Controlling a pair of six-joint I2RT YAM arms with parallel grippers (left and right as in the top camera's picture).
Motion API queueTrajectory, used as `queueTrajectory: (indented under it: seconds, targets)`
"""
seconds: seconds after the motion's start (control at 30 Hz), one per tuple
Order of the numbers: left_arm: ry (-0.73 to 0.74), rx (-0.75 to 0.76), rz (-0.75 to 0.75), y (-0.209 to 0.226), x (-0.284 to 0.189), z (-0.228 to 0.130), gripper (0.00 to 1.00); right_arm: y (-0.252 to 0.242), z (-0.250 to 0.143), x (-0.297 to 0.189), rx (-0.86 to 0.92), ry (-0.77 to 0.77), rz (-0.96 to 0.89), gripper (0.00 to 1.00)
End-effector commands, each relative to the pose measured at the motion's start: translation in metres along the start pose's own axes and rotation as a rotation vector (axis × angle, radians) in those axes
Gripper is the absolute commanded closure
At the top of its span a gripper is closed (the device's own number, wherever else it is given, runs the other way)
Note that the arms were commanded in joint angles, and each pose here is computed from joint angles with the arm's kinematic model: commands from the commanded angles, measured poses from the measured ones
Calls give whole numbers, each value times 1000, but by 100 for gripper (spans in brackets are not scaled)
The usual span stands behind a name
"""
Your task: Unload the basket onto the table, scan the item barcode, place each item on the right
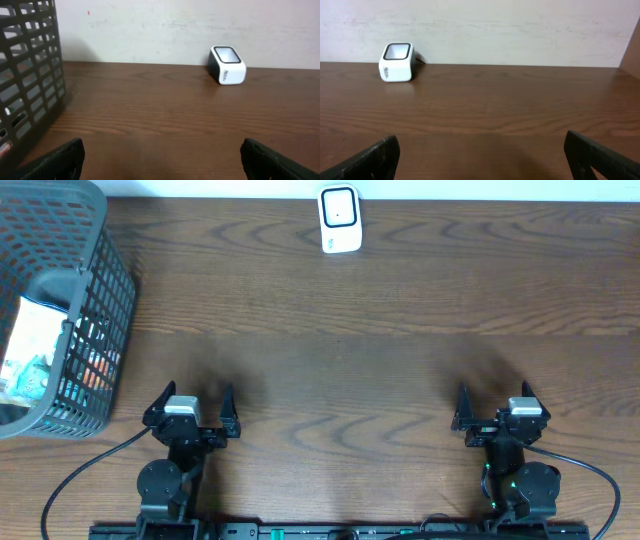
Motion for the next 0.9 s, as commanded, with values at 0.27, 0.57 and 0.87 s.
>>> queueTrajectory:
  seconds: [0.27, 0.57, 0.87]
  targets:
    - [80, -435, -146, -10, 0, -7, 3, 0, 0, 0, -12, 0, 3, 1]
    - [-161, -563, -345, -25, -9, 38, 2, 0, 0, 0, -11, 0, 3, 1]
    - [-504, -438, -322, -32, -40, 115, 2, 0, 0, 0, -12, 0, 3, 1]
Point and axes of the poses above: each gripper's point midway between its finger pads, its own x axis out along the fingers, its own y axis along the line the jaws close on, z = x × y, the point moved 10 cm from there along -x, back along the fingers, and after that the axes turned 9 degrees about -x, right-handed, at the moved point
